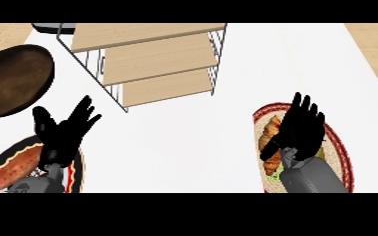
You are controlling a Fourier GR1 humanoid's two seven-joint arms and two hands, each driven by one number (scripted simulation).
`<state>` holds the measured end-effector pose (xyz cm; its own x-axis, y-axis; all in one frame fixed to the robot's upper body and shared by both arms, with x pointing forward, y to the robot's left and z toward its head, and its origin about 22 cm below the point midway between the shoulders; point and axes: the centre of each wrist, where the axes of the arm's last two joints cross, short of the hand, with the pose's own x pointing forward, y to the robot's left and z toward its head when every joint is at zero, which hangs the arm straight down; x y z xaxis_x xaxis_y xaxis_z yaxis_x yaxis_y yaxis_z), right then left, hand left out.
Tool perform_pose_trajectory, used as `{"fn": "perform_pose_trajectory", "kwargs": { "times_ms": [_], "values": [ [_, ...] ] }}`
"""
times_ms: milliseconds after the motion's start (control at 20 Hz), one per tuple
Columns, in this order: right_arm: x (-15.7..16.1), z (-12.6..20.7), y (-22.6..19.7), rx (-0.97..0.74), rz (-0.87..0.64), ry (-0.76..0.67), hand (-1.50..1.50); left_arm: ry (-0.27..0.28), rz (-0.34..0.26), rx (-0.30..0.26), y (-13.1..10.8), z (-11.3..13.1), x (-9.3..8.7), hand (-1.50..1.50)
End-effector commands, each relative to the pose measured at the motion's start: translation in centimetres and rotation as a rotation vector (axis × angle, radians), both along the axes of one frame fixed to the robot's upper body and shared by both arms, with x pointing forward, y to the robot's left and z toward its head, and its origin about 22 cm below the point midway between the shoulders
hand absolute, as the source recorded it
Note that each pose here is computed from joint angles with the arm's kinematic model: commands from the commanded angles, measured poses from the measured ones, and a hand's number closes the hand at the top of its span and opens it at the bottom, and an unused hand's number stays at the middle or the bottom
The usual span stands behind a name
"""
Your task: Pick the croissant from the placemat and place it in the tiered shelf
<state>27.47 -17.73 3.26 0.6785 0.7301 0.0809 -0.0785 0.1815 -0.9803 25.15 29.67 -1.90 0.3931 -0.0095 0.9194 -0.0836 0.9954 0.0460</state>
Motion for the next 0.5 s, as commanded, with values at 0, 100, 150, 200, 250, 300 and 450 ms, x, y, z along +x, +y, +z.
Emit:
{"fn": "perform_pose_trajectory", "kwargs": {
  "times_ms": [0,100,150,200,250,300,450],
  "values": [
    [0.3,-2.0,0.2,-0.068,-0.144,0.083,-1.5,0.043,0.001,-0.012,0.5,-1.6,-1.1,0.0],
    [1.0,-3.1,1.3,-0.071,-0.156,0.053,-1.5,0.04,0.005,0.006,0.0,-1.6,-0.6,0.0],
    [0.2,-2.9,0.8,-0.081,-0.141,0.065,-1.5,0.041,-0.007,-0.002,-1.5,-0.2,-0.4,0.0],
    [1.6,-3.0,-0.9,-0.056,-0.123,0.055,-1.5,0.055,0.011,0.009,0.7,0.7,1.3,0.0],
    [1.5,-2.5,0.6,-0.038,-0.126,0.096,-1.5,0.05,-0.016,-0.012,-0.7,-1.2,0.0,0.0],
    [0.8,-2.1,0.5,-0.039,-0.08,0.169,1.5,0.055,0.0,-0.013,-0.2,-1.2,-0.4,0.0],
    [0.7,-4.1,0.3,-0.066,0.024,0.333,1.5,0.038,0.005,-0.006,-0.4,-0.7,0.0,0.0]
  ]
}}
